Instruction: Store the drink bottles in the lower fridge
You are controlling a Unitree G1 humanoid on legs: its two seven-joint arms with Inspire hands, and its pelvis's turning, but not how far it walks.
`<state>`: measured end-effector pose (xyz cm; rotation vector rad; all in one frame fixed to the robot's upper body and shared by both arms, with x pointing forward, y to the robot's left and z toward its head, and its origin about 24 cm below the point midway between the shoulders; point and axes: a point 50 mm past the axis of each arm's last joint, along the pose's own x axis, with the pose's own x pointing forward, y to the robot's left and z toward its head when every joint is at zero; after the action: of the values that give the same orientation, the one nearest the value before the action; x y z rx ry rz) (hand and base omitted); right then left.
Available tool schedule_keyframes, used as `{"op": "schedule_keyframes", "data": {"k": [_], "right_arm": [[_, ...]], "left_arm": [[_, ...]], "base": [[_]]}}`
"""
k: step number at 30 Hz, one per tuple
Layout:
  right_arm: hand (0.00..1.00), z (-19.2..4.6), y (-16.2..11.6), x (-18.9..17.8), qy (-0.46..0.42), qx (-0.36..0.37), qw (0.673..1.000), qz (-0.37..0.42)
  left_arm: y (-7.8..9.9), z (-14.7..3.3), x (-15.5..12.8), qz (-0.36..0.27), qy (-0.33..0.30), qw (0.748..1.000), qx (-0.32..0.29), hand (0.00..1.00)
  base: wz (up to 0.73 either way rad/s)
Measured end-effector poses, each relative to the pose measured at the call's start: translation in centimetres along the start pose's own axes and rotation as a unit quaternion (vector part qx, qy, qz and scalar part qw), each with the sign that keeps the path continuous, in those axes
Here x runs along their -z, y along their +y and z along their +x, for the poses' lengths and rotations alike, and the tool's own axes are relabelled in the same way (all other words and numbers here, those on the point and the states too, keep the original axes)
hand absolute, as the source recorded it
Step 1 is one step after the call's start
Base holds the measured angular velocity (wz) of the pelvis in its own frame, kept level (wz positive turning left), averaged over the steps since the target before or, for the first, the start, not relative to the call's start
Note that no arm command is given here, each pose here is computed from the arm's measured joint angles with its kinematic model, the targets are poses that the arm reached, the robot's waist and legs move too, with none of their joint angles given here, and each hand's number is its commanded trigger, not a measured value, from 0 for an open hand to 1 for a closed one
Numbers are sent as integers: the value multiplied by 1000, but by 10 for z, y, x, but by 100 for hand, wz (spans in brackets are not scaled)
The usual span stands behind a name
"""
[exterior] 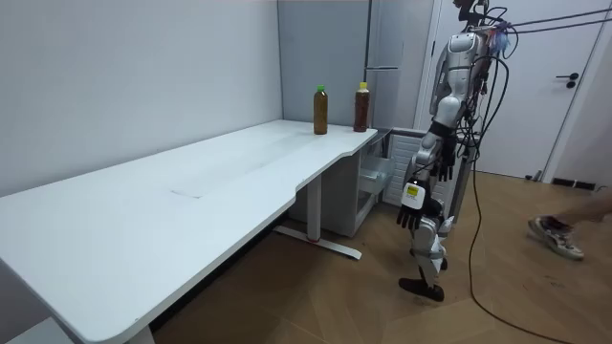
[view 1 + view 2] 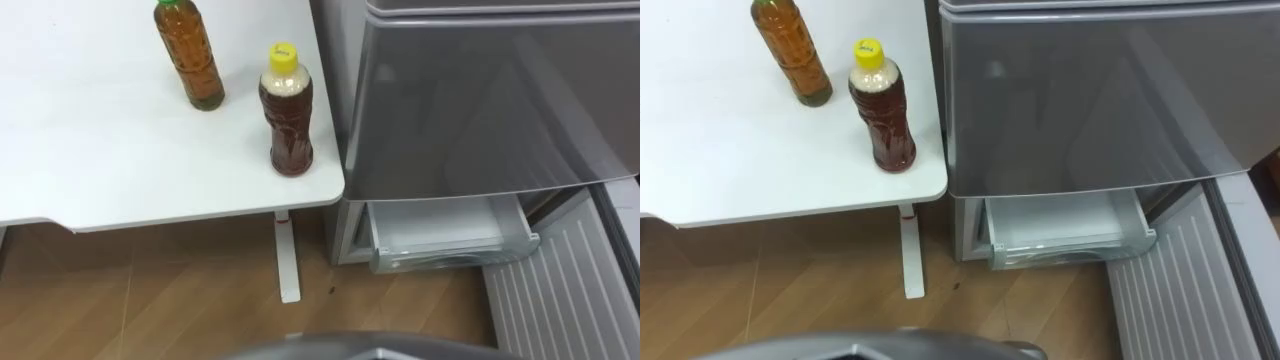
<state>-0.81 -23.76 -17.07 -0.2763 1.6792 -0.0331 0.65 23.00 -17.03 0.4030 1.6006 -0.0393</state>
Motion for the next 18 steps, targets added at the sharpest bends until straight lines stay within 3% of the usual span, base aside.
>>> {"op": "schedule_keyframes", "data": {"k": [18], "right_arm": [[0,0,-1,-2,3,2,1000,-7]], "left_arm": [[0,0,0,-1,0,1000,0,0]], "base": [[0]]}}
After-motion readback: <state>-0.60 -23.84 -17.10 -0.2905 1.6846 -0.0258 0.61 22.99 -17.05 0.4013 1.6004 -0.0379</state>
